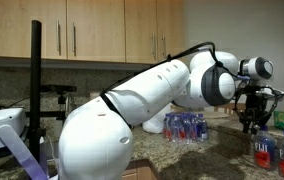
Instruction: Move the water bottles to the left
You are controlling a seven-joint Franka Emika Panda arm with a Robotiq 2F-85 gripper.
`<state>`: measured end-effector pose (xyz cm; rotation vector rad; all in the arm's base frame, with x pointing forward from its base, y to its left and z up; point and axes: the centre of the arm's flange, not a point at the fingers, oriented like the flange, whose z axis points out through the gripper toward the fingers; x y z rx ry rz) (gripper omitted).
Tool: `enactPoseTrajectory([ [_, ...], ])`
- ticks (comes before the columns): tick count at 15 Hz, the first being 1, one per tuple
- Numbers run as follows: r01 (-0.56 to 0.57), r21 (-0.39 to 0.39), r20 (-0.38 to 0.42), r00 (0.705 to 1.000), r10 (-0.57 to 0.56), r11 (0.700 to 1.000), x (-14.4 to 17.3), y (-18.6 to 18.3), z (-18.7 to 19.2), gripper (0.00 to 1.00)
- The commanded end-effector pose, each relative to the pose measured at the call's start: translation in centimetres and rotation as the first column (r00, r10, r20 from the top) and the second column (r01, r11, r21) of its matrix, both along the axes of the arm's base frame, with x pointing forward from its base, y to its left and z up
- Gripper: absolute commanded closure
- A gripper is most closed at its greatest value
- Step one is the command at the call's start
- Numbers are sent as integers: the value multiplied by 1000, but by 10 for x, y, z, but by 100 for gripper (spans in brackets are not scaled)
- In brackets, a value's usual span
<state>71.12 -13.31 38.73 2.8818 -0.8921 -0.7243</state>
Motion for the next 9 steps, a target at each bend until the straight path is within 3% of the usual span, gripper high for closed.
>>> enactPoseTrajectory([
  [1,80,5,16,997,-80,997,40,-23,36,29],
  [5,136,10,14,991,-136,991,37,-49,43,3],
  [9,128,7,15,992,-129,992,35,-62,39,0],
])
